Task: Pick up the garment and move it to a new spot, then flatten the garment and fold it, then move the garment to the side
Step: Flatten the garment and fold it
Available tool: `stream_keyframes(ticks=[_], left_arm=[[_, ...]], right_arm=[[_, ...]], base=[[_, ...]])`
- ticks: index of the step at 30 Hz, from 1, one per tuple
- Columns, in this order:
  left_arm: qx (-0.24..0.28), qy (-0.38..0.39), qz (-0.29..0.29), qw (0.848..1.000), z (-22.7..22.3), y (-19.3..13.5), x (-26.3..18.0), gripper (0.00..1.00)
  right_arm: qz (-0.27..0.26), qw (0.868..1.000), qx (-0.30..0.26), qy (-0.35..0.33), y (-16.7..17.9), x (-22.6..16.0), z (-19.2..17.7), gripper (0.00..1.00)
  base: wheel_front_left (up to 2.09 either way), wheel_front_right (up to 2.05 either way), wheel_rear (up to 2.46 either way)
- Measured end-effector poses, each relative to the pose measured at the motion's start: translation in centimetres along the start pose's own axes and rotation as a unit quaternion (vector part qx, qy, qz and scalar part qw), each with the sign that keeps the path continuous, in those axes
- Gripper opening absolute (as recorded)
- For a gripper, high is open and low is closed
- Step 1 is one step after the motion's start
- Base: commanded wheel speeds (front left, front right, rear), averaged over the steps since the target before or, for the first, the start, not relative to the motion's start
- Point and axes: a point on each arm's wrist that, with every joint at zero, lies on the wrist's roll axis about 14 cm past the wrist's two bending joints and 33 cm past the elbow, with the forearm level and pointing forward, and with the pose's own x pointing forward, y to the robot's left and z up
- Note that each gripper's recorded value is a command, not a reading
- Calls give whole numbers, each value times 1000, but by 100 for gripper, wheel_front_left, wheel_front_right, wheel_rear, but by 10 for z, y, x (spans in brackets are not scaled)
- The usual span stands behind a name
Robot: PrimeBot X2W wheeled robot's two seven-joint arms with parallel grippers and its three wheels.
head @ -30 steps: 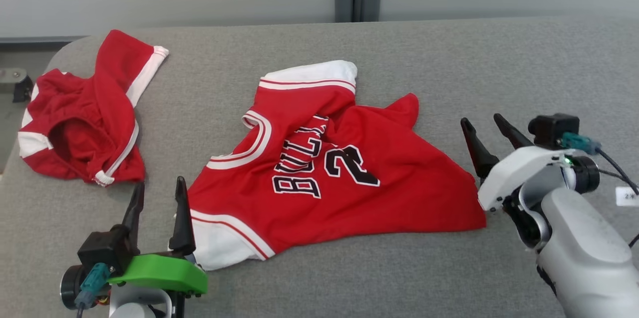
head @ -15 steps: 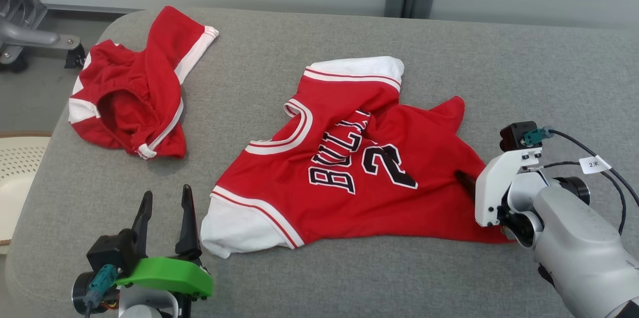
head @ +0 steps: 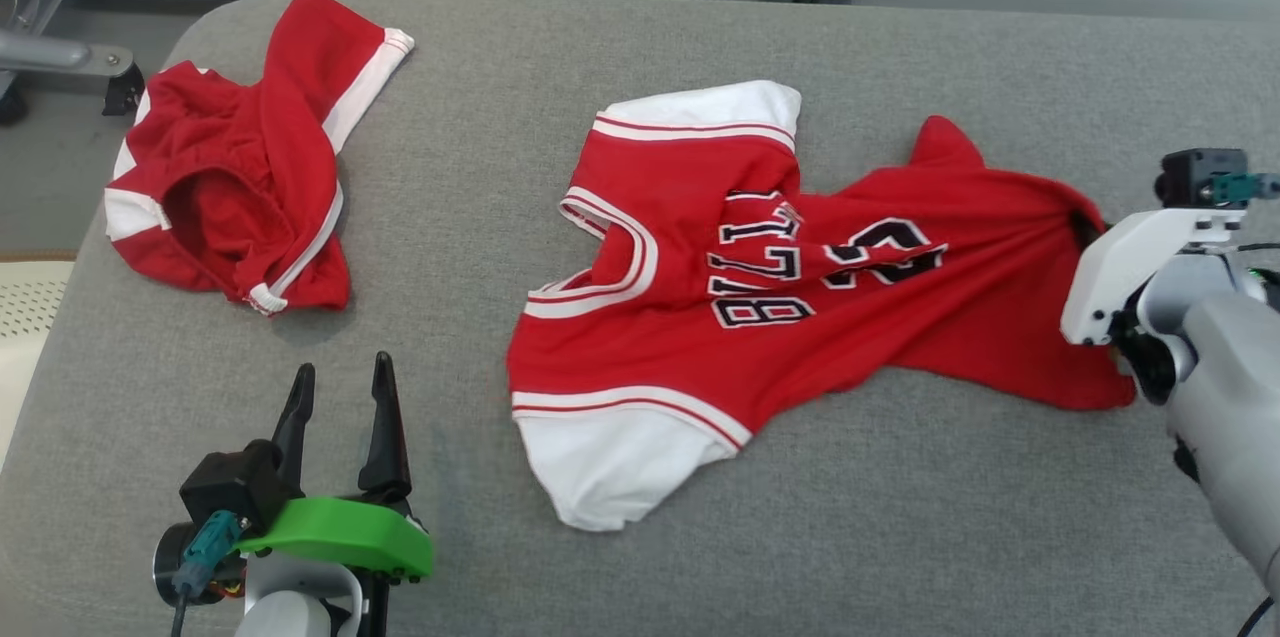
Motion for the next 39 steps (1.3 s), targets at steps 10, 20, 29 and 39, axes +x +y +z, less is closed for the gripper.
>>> stream_keyframes(ticks=[10,20,29,39], left_arm=[[5,-2,-19,1000,0,-10,7,100],[11,-49,-38,998,30,-17,0,100],[19,-85,-57,995,49,-27,-12,100],[20,-83,-60,995,44,-27,-26,100]], right_arm=[[-53,998,15,-42,-36,-12,9,100],[20,972,28,-231,8,-58,83,100],[3,952,52,-301,6,-141,44,100],[-46,958,39,-280,-7,-176,-7,100]], base=[[0,0,0],[0,0,0],[0,0,0],[0,0,0]])
